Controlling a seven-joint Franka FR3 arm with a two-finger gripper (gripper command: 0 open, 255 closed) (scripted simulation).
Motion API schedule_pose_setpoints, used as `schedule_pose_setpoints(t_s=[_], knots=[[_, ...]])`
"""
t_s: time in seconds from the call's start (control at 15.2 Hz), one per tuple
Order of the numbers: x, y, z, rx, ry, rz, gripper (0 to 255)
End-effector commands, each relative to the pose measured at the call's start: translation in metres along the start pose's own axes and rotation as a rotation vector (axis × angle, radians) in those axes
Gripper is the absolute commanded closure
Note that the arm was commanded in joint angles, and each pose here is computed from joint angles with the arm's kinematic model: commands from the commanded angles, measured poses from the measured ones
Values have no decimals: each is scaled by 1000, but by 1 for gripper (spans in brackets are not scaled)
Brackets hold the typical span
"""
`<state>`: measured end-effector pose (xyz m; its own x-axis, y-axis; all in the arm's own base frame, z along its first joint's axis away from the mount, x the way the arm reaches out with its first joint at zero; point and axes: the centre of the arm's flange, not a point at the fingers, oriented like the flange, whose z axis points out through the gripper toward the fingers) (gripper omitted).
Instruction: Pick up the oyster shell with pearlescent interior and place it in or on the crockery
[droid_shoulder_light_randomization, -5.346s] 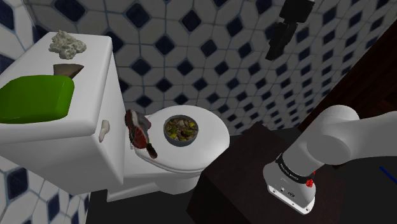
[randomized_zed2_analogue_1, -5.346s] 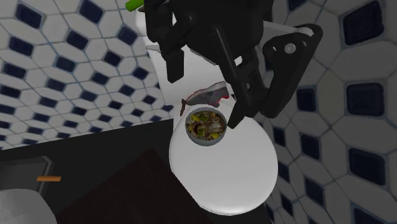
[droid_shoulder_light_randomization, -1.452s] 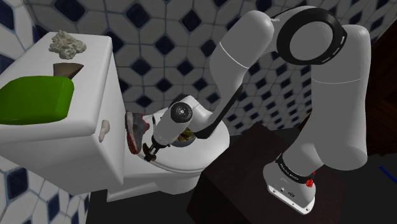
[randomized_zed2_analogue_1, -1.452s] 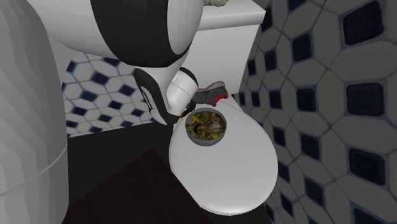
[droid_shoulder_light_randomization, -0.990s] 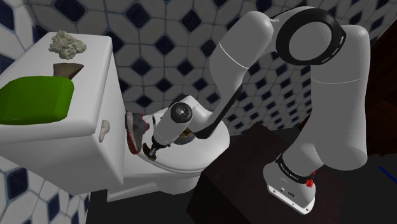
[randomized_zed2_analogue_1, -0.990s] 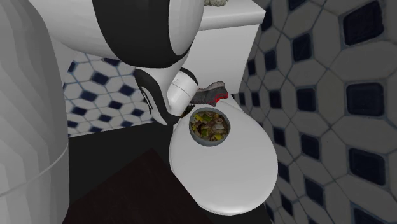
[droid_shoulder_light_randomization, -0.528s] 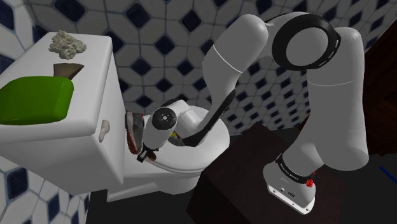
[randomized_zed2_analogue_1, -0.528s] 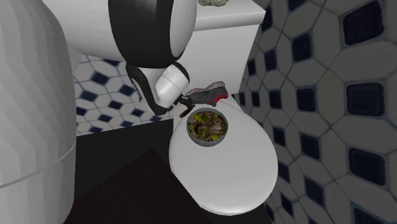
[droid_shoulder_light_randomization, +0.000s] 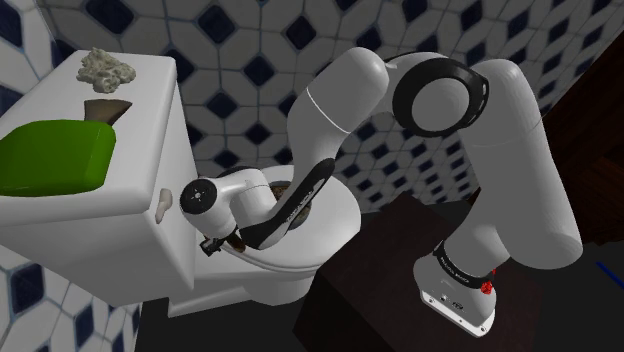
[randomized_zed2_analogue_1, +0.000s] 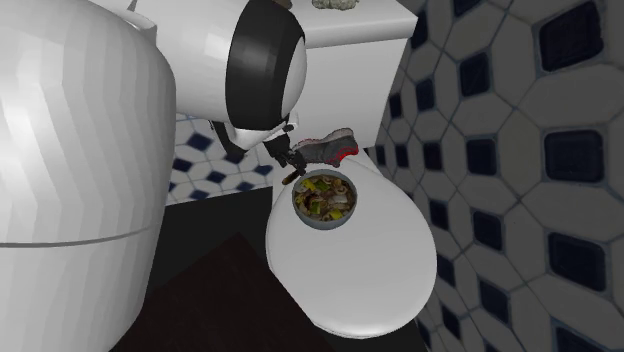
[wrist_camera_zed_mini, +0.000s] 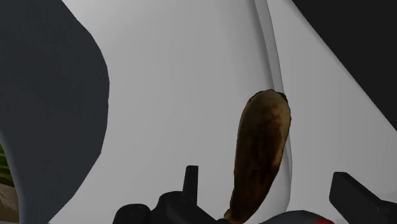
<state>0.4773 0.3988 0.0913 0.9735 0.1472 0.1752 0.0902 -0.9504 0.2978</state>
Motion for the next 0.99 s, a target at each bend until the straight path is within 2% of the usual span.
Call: schedule_pose_setpoints(t_s=[0.0, 0.53, 0.59, 0.92], knots=[[0, 0, 14, -1, -1, 1, 0], [0, 0, 14, -1, -1, 1, 0], [0, 0, 14, -1, -1, 1, 255], [0, 1, 14, -1, -1, 1, 255]])
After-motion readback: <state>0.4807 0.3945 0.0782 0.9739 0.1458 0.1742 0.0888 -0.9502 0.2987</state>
